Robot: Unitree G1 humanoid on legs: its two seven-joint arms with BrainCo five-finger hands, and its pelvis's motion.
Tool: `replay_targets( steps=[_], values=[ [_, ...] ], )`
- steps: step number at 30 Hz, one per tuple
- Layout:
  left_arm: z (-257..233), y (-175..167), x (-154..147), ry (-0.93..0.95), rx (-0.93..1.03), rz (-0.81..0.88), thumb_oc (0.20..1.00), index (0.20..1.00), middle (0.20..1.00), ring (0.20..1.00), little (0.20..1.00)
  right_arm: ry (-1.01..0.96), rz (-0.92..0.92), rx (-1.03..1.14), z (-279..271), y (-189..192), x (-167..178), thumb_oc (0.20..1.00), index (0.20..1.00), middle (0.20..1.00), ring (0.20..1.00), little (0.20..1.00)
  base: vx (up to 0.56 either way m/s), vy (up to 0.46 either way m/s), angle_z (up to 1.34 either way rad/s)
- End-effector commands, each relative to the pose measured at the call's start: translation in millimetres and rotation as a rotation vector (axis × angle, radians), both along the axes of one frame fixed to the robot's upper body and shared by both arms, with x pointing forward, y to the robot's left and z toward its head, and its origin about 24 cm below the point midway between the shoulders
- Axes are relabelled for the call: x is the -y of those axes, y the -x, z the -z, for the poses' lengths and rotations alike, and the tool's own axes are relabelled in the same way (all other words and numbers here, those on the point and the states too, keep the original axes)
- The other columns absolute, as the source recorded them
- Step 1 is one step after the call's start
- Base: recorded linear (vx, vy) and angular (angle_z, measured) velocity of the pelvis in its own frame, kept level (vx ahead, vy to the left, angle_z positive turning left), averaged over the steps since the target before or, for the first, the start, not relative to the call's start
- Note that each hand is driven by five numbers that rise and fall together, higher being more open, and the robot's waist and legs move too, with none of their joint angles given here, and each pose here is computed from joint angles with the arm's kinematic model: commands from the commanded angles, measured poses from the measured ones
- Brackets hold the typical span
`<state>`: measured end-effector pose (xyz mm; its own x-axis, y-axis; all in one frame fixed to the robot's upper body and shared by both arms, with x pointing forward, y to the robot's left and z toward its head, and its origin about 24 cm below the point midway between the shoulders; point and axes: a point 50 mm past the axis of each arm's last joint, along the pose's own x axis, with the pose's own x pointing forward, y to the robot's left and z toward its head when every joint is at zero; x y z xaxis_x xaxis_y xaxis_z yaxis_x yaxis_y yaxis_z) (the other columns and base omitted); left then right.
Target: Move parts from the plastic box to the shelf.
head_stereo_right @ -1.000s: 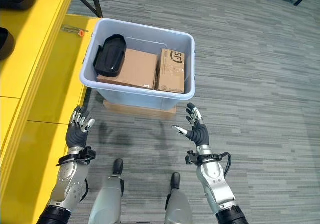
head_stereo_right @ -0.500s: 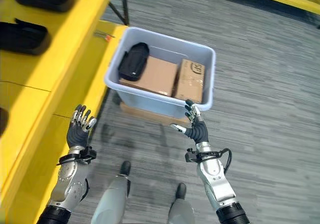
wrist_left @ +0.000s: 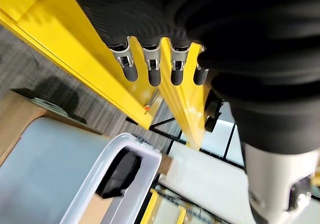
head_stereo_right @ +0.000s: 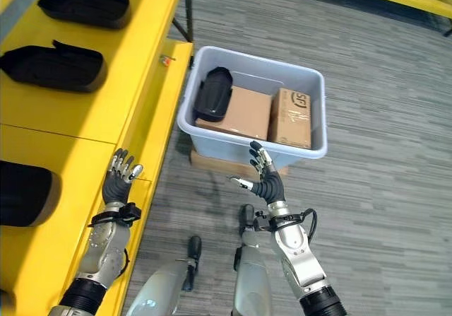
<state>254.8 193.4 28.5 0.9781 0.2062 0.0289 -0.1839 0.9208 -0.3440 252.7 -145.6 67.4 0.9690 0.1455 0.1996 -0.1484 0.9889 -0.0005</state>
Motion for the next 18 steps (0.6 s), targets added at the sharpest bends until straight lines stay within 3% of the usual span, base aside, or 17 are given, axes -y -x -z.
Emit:
replay_targets(
  steps=[1,13,18],
  values=[
    [-34.9,6.1,-4.8,-0.026,0.171,0.016,1.000,1.000,1.000,1.000,1.000,-0.023,0.020,0.148,-28.0,-8.5,6.0,1.000,1.000,1.000,1.000,1.000,0.20,-0.142,0.50],
    [-38.0,6.0,-3.6,-0.032,0.168,0.018,1.000,1.000,1.000,1.000,1.000,-0.040,0.027,0.140,-26.0,-8.4,6.2,1.000,1.000,1.000,1.000,1.000,0.21,-0.214,-0.03],
    [-40.9,1.5,-6.4,-0.043,0.175,-0.008,1.000,1.000,1.000,1.000,1.000,-0.018,0.046,0.164,-32.2,-15.4,7.5,1.000,1.000,1.000,1.000,1.000,0.13,0.044,-0.33]
  ],
)
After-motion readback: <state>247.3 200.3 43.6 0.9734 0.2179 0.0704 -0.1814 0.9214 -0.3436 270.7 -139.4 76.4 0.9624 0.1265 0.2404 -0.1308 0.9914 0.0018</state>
